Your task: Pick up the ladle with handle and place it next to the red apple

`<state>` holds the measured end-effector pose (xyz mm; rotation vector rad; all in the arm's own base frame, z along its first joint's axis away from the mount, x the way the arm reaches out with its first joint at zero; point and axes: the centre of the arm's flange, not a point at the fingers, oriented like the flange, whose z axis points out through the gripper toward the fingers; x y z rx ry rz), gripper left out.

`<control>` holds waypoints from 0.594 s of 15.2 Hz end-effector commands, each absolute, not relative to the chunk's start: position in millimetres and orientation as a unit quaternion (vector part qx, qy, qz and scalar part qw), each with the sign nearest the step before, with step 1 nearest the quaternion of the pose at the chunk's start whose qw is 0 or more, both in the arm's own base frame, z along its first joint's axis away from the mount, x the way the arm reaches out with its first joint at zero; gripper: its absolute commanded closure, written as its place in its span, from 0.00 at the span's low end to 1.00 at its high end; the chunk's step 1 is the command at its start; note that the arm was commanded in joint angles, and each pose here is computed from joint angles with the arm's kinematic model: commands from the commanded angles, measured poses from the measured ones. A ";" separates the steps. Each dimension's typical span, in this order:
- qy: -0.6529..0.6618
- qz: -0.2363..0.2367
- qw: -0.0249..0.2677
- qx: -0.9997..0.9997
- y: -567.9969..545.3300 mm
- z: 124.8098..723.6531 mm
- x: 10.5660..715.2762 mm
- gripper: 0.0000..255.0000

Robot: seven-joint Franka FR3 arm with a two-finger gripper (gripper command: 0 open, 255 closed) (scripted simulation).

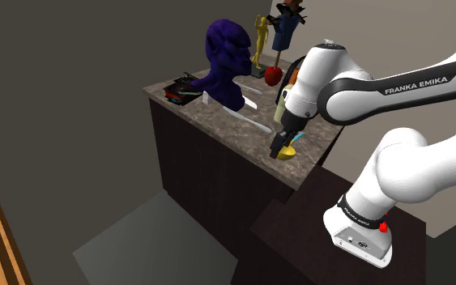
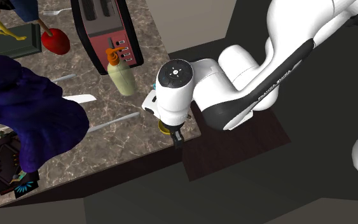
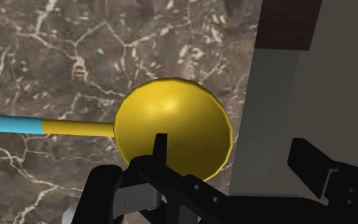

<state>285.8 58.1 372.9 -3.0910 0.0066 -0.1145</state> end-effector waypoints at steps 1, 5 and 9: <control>0.002 -0.037 0.024 -0.999 58.1 372.7 285.7 0.00; 0.002 -0.037 0.024 -0.999 58.1 372.7 285.7 1.00; 0.002 -0.037 0.024 -0.999 58.2 372.7 285.8 1.00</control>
